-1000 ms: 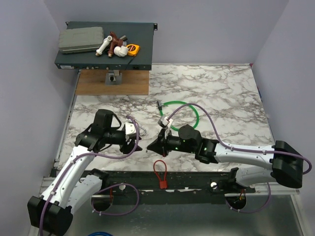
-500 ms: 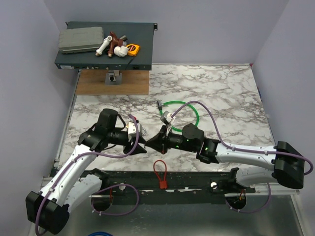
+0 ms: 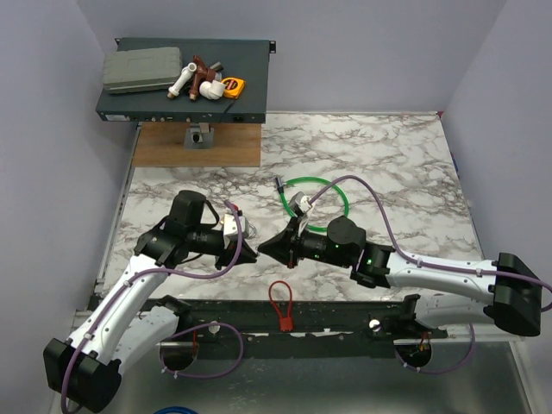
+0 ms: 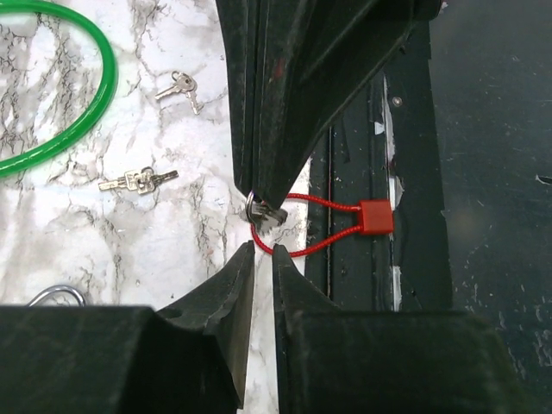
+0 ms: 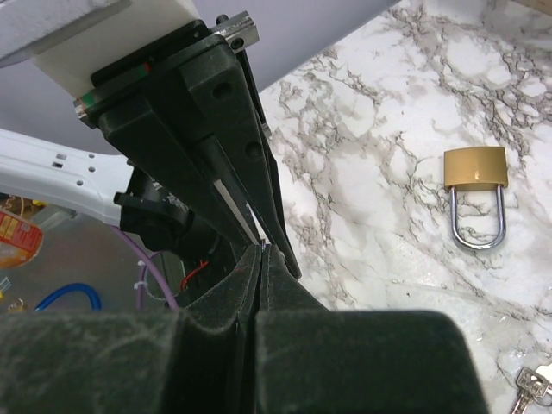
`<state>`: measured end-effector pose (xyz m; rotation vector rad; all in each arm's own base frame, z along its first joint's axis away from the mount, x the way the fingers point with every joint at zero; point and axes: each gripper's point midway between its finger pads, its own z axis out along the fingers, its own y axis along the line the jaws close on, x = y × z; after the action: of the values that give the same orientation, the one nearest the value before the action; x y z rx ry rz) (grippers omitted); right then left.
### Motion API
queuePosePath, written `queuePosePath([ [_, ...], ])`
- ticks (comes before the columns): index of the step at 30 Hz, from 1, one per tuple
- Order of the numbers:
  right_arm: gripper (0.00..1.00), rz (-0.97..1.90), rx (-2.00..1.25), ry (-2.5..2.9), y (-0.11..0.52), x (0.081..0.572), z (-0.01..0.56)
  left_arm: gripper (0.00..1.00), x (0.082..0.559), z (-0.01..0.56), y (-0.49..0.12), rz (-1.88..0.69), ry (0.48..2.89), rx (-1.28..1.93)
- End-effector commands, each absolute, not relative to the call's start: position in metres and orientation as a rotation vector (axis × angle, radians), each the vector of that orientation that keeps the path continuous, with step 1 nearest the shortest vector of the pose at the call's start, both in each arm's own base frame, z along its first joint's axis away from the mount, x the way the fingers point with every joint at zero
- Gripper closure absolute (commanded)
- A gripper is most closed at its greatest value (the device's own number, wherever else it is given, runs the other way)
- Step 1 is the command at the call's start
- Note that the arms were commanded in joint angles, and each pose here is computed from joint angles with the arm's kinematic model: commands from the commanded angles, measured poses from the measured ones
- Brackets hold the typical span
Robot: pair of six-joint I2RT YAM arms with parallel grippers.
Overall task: Unlock with the key
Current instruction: Pick up the key from the center of the board.
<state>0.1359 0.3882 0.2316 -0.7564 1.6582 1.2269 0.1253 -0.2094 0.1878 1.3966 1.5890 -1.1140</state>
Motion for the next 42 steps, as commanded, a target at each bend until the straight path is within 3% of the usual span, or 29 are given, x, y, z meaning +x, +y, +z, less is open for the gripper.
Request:
queuePosePath([
  [1,0.99,1.189,-0.731,1.653,0.379,0.141,0.233,0.87,0.125,0.2,-0.208,-1.087,1.59,1.39],
  [9,0.99,1.206,-0.744,1.668,0.379,0.136,0.227,0.99,0.131,0.214,-0.209,-1.065,1.584,1.361],
  [10,0.99,1.211,-0.744,1.666,0.379,0.136,0.227,0.97,0.127,0.216,-0.21,-1.093,1.573,1.366],
  [13,0.99,1.229,-0.741,1.651,0.381,0.135,0.231,0.66,0.117,0.215,-0.211,-1.153,1.564,1.379],
  [16,0.99,1.237,-0.735,1.637,0.383,0.136,0.234,0.57,0.112,0.209,-0.21,-1.162,1.551,1.406],
  [20,0.99,1.249,-0.727,1.617,0.389,0.138,0.24,0.54,0.115,0.208,-0.211,-1.157,1.555,1.398],
  [23,0.99,1.254,-0.724,1.618,0.394,0.14,0.238,0.59,0.124,0.212,-0.214,-1.132,1.546,1.369],
  [27,0.99,1.248,-0.703,1.611,0.394,0.143,0.24,0.82,0.126,0.212,-0.214,-1.129,1.556,1.357],
  [30,0.99,1.24,-0.689,1.612,0.392,0.144,0.24,0.94,0.124,0.206,-0.211,-1.113,1.565,1.37],
  [42,0.99,1.241,-0.673,1.622,0.384,0.142,0.238,1.0,0.118,0.204,-0.208,-1.118,1.581,1.375],
])
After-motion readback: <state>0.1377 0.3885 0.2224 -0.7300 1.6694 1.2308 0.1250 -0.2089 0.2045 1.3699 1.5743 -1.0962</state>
